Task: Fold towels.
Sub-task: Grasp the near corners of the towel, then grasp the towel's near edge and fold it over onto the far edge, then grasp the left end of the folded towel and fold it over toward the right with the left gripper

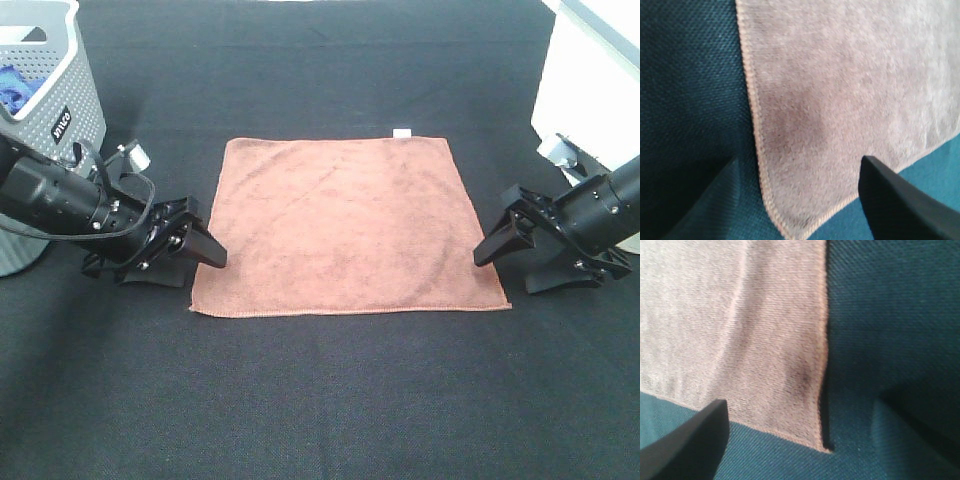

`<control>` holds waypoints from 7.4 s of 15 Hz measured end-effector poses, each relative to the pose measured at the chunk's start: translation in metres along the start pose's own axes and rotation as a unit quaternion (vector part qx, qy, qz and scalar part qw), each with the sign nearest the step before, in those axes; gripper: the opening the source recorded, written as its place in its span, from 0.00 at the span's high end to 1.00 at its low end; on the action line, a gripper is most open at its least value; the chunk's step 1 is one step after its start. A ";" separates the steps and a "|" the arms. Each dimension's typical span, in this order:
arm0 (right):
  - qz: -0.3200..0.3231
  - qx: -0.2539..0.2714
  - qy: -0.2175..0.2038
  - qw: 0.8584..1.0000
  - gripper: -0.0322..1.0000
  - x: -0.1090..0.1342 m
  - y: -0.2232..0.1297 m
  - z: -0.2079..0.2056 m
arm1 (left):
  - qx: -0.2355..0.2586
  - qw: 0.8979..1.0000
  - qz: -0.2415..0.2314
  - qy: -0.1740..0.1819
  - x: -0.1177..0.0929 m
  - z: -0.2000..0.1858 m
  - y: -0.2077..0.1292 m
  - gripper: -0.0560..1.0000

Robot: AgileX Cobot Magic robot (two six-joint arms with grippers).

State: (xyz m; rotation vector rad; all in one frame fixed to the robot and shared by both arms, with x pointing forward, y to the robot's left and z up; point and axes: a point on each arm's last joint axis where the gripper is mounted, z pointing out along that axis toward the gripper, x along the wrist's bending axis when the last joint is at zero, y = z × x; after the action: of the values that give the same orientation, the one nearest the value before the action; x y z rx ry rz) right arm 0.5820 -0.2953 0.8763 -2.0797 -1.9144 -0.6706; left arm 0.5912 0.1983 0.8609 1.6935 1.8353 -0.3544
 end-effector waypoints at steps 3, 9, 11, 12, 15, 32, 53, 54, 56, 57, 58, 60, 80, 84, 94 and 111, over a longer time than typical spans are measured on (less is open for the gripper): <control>0.003 0.005 0.017 1.000 0.25 0.011 0.001 0.012 | -0.001 1.000 -0.027 -0.015 -0.003 0.010 0.000 0.33; -0.004 0.015 0.033 0.999 0.46 0.034 0.006 0.032 | 0.012 0.999 -0.007 -0.033 -0.022 0.032 0.001 0.46; 0.012 0.017 0.019 1.000 0.73 0.031 0.007 0.035 | 0.018 1.000 0.000 -0.021 -0.018 0.035 -0.001 0.79; 0.016 0.019 0.008 1.000 0.90 0.030 0.008 0.036 | 0.022 1.000 0.008 -0.018 -0.017 0.036 -0.001 0.91; 0.017 0.031 -0.011 0.999 0.97 0.029 0.007 0.031 | 0.050 0.998 0.015 -0.023 -0.017 0.035 -0.006 0.94; 0.008 0.088 0.021 0.996 0.97 0.043 -0.056 0.004 | 0.098 0.991 0.055 0.070 -0.020 -0.052 -0.044 0.94; -0.080 -0.092 0.007 0.993 0.88 0.056 0.108 0.043 | -0.146 0.972 0.147 0.109 -0.031 -0.025 0.083 0.85; -0.080 -0.096 0.006 0.992 0.70 0.056 0.108 0.043 | -0.146 0.972 0.148 0.110 -0.031 -0.024 0.083 0.68; -0.076 -0.091 0.008 0.993 0.33 0.056 0.108 0.042 | -0.146 0.972 0.148 0.110 -0.031 -0.024 0.084 0.42; -0.077 -0.083 0.011 0.993 0.22 0.058 0.106 0.041 | -0.145 0.972 0.148 0.109 -0.031 -0.024 0.083 0.31; -0.083 -0.075 0.010 0.994 0.17 0.059 0.105 0.038 | -0.141 0.973 0.148 0.108 -0.031 -0.024 0.083 0.25; -0.080 -0.055 -0.005 0.995 0.14 0.064 0.101 0.022 | -0.129 0.976 0.129 0.116 -0.029 -0.023 0.081 0.22; -0.062 -0.019 -0.044 0.997 0.14 0.059 0.094 0.018 | -0.019 0.994 0.011 0.108 -0.013 0.016 0.084 0.94; -0.063 -0.019 -0.045 0.997 0.14 0.059 0.094 0.018 | -0.017 0.994 0.012 0.107 -0.015 0.013 0.084 0.47; -0.063 -0.018 -0.044 0.997 0.14 0.059 0.094 0.018 | -0.028 0.993 -0.019 0.115 -0.010 0.019 0.086 0.47; -0.063 -0.017 -0.045 0.997 0.14 0.059 0.094 0.018 | 0.009 0.969 0.112 0.218 -0.072 -0.075 0.141 0.93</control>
State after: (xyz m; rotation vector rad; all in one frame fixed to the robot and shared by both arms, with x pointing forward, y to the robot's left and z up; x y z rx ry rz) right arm 0.6799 -0.2460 0.9013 -2.0546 -2.1116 -0.6505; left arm 0.7081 0.2041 0.9912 2.0912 1.9086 0.1083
